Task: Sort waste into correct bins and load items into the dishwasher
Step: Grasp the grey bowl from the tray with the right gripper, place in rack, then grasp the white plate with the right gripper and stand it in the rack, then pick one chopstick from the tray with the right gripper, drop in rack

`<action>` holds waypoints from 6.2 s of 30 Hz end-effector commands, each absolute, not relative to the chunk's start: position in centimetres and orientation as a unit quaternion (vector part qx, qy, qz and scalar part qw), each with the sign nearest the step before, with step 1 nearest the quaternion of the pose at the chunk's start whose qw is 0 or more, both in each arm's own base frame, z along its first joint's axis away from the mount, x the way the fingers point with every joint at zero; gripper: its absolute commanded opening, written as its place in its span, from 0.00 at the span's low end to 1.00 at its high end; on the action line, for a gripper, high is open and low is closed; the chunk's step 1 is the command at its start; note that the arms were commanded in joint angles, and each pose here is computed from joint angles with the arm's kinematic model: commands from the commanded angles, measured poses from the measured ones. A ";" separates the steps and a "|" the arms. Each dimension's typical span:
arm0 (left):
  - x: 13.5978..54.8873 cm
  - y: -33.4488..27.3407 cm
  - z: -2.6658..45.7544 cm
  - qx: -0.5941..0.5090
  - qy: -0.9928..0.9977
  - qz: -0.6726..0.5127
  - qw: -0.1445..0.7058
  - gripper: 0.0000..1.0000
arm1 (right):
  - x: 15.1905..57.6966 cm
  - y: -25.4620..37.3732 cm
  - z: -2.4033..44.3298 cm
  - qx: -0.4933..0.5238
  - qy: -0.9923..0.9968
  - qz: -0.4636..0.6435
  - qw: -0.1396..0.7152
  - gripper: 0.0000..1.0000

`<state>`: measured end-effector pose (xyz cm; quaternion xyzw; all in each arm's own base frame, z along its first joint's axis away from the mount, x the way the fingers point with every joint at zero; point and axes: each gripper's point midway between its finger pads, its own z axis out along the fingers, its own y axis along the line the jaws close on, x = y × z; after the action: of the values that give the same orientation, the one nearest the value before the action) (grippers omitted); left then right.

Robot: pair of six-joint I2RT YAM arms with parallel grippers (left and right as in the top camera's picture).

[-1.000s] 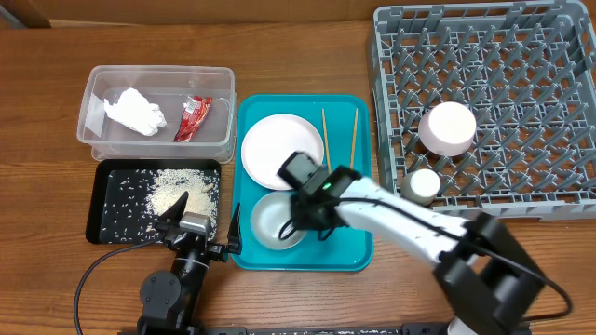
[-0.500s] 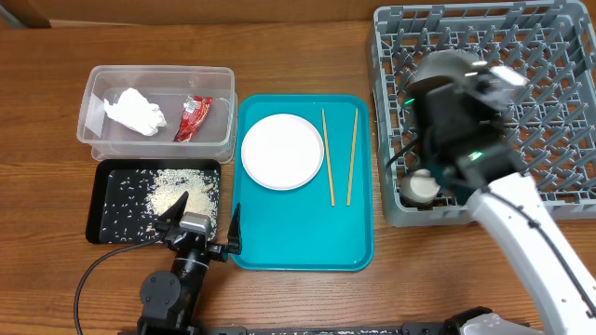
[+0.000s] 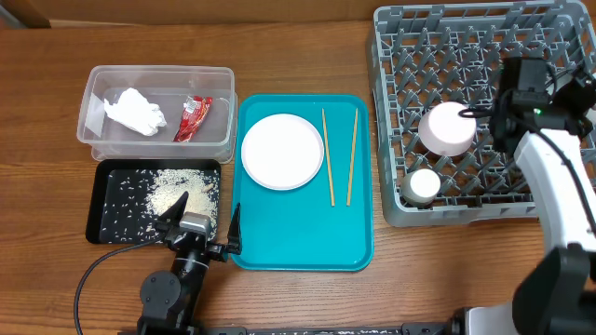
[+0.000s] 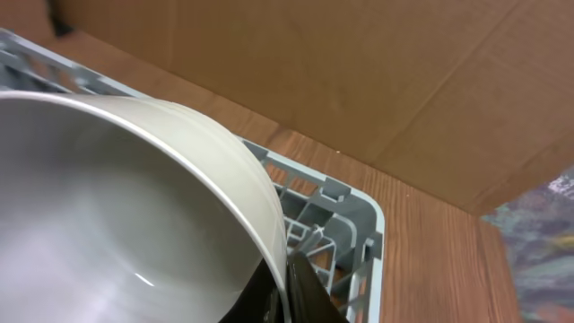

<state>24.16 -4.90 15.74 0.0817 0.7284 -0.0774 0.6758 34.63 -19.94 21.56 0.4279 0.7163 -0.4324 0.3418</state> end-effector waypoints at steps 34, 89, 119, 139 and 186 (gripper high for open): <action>24.1 -5.0 15.7 0.090 0.726 -0.075 0.678 1.00 | 40.4 -4.7 17.6 0.151 0.875 -0.336 0.315 0.52; 24.1 -5.0 15.7 0.090 0.726 -0.075 0.678 1.00 | 36.5 22.5 11.3 0.088 0.964 0.142 0.206 0.04; 24.1 -5.0 15.7 0.090 0.726 -0.075 0.678 1.00 | 47.7 -3.8 23.3 0.135 0.793 -0.366 0.468 0.04; 24.1 -5.0 15.7 0.090 0.726 -0.075 0.678 1.00 | 42.9 8.5 24.1 0.019 0.844 -0.251 0.473 0.49; 24.1 -5.0 15.7 0.090 0.726 -0.075 0.678 1.00 | 37.7 15.9 21.4 0.004 0.940 0.048 0.337 0.04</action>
<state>24.16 -4.91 15.74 0.0819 0.7284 -0.0775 0.6758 35.45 21.21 18.26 -0.0238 0.9558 0.1381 0.2584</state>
